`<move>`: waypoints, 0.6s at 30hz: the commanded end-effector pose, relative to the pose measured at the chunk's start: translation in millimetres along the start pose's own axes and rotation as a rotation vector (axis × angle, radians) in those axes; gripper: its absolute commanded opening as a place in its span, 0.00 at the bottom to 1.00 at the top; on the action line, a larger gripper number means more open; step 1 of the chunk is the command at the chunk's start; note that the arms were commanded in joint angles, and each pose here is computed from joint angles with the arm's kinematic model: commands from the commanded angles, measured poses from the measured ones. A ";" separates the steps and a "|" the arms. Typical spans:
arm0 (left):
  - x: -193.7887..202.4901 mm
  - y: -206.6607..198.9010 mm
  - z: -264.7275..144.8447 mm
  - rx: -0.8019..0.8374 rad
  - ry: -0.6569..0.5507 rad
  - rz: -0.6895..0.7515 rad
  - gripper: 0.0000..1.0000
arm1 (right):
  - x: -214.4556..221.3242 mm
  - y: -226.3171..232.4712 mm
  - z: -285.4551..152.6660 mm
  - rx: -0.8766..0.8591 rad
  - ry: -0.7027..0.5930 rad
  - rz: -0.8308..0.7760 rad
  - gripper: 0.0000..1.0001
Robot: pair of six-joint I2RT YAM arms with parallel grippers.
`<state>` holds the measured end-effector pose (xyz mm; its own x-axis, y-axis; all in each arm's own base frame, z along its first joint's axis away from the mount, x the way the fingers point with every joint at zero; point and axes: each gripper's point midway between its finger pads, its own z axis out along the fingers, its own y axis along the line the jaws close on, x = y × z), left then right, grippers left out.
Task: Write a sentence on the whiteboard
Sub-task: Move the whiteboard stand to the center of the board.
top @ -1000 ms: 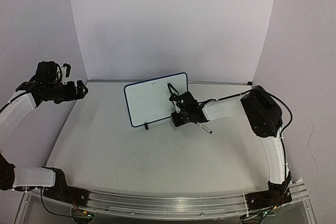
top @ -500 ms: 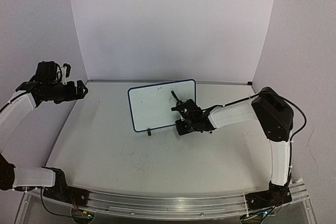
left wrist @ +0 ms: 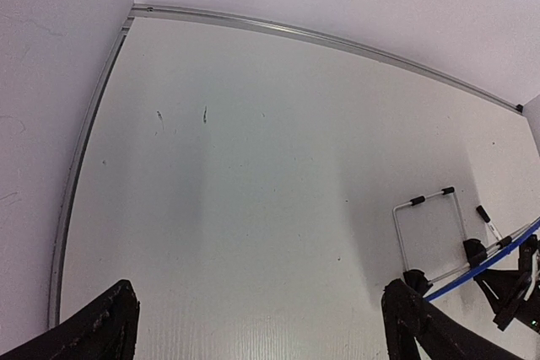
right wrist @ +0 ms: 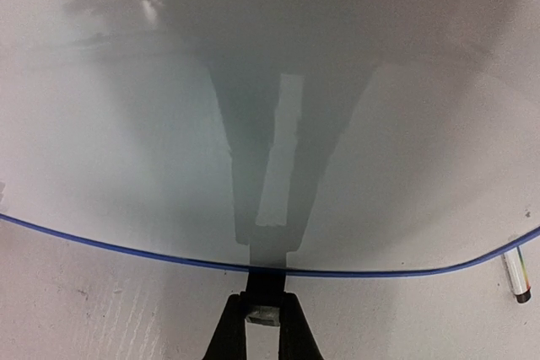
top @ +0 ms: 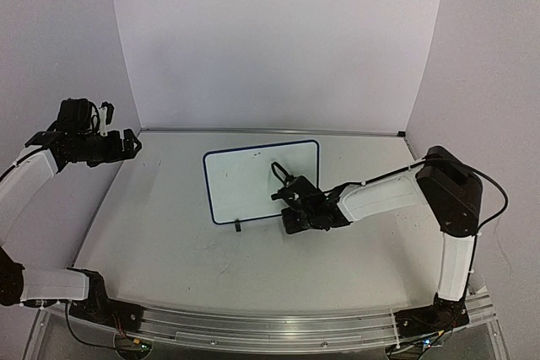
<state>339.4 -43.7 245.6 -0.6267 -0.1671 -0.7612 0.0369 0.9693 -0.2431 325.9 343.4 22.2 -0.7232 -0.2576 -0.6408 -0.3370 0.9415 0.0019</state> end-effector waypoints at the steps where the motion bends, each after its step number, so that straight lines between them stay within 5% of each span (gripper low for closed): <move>1: -3.3 -0.6 0.9 0.010 -0.016 -0.010 0.99 | -7.1 15.3 -21.8 -0.056 -0.011 0.032 0.12; 5: -1.2 -0.2 2.1 0.009 -0.010 -0.012 1.00 | -13.6 27.4 -46.0 -0.106 -0.009 0.016 0.45; 8: 1.2 -0.7 3.7 0.015 -0.003 -0.015 1.00 | -16.0 34.6 -77.7 -0.140 -0.014 -0.016 0.61; 18: -1.4 3.0 0.2 -0.009 -0.018 -0.007 1.00 | -22.3 -39.7 -164.0 -0.066 -0.069 -0.017 0.66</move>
<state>338.1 -44.3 236.5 -0.6440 -0.1670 -0.7465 0.0339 0.9687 -0.2460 253.5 329.8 164.8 -0.6564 -0.2145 -0.7233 -0.4510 0.8801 0.1483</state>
